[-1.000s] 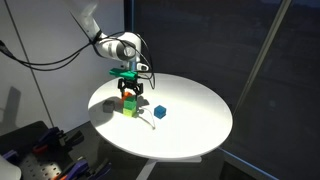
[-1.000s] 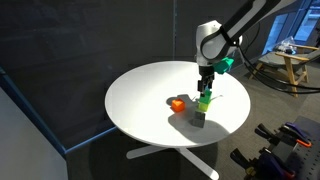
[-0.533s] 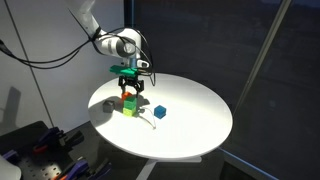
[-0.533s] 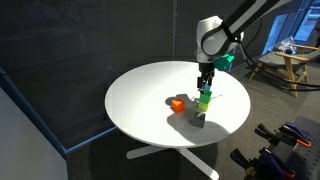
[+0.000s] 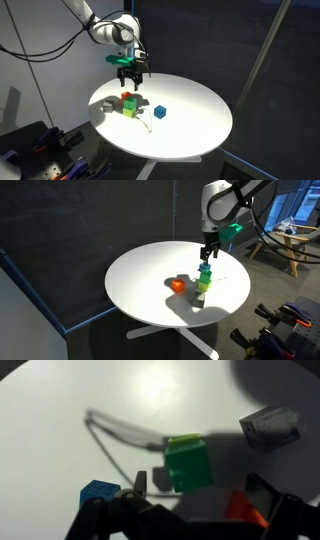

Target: Put the green block onto the yellow one

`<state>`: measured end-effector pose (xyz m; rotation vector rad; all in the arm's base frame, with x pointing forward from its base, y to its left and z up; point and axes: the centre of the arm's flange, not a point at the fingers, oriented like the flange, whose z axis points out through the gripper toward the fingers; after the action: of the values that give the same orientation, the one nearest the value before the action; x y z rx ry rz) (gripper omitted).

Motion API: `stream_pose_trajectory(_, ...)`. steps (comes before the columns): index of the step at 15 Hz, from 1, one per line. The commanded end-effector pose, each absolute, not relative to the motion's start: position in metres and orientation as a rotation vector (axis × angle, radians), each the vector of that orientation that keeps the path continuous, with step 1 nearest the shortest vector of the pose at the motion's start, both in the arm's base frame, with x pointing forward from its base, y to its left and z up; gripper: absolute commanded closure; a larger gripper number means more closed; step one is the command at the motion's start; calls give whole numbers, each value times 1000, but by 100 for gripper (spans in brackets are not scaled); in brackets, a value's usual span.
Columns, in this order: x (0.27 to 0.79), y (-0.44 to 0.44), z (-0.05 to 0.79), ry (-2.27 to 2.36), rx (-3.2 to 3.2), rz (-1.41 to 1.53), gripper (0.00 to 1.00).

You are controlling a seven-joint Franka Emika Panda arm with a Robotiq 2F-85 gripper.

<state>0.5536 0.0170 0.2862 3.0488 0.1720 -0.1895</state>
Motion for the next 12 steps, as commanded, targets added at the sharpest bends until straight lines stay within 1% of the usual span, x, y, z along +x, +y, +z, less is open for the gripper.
stream_pose_trajectory(1,528,12,315,16,3048,-194,0)
stream_pose_trajectory(12,493,4,376,-159,3129,-82,0)
